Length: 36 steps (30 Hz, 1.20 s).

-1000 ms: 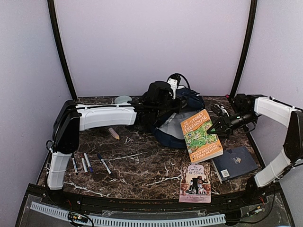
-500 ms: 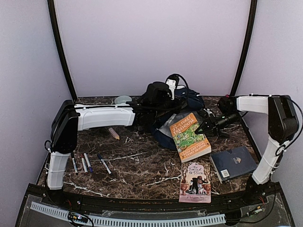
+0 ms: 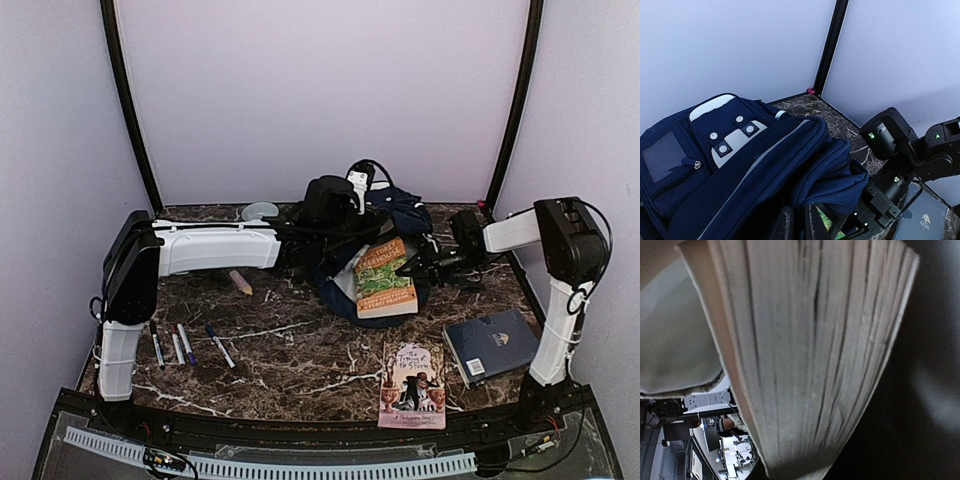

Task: Pack the student bag
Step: Place the book in the largest pocket of the bag.

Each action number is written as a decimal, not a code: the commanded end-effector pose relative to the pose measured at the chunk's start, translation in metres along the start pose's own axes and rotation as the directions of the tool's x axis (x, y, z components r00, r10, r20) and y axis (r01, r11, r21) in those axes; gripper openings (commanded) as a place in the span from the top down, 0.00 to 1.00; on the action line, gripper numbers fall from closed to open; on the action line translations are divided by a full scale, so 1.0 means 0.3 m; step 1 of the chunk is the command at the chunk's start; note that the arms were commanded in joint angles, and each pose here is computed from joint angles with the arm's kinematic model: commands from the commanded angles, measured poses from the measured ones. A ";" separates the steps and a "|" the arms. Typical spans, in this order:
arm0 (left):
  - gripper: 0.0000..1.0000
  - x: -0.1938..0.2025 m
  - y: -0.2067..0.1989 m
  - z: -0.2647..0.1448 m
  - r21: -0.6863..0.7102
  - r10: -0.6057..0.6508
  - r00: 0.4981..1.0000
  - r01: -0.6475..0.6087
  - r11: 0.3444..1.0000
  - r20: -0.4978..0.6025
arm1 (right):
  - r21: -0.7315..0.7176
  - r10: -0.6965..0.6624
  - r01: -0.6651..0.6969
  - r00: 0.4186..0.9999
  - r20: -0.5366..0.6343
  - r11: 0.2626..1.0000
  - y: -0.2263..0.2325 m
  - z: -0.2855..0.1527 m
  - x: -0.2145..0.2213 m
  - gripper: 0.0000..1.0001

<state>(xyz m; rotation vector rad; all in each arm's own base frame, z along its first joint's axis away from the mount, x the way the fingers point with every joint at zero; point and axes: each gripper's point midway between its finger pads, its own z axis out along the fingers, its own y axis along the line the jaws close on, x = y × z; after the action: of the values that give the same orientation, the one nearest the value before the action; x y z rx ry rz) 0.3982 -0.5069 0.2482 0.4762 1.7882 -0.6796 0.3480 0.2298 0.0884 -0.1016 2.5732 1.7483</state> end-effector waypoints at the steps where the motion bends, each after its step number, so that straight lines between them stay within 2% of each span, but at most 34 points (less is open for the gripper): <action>1: 1.00 -0.389 -0.100 -0.183 0.128 -0.096 0.960 0.064 0.990 0.265 | -0.047 -0.128 0.133 0.986 0.104 0.990 0.047 0.018 -0.136 1.00; 11: 1.00 -0.361 -0.101 -0.189 0.138 -0.091 0.966 0.058 0.989 0.244 | -0.099 -0.148 0.171 0.969 0.199 0.980 0.078 0.025 -0.248 1.00; 18: 1.00 -0.360 -0.096 -0.189 0.124 -0.068 0.967 0.039 0.992 0.246 | -0.111 -0.202 0.226 0.960 0.196 0.968 0.122 0.044 -0.207 1.00; 24: 1.00 -0.358 -0.076 -0.190 0.083 -0.031 0.967 0.010 0.996 0.254 | -0.066 0.041 -0.036 0.996 0.079 0.997 0.116 0.028 -0.061 1.00; 27: 1.00 -0.352 -0.070 -0.189 0.071 -0.018 0.967 0.000 0.997 0.252 | -0.055 0.085 -0.081 0.994 0.063 0.995 0.126 0.013 -0.020 1.00; 32: 1.00 -0.351 -0.064 -0.192 0.063 -0.013 0.967 -0.003 0.998 0.253 | -0.068 0.034 -0.028 0.996 0.082 0.997 0.136 0.016 -0.043 1.00; 36: 1.00 -0.355 -0.069 -0.193 0.069 -0.013 0.968 -0.005 0.998 0.250 | -0.102 -0.131 0.148 0.979 0.154 0.984 0.163 0.020 -0.113 1.00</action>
<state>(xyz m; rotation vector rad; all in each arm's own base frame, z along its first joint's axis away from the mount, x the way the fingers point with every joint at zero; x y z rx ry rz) 0.3905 -0.4976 0.2650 0.5117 1.7468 -0.6633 0.3617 0.2454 0.1111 0.0746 2.5075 1.7687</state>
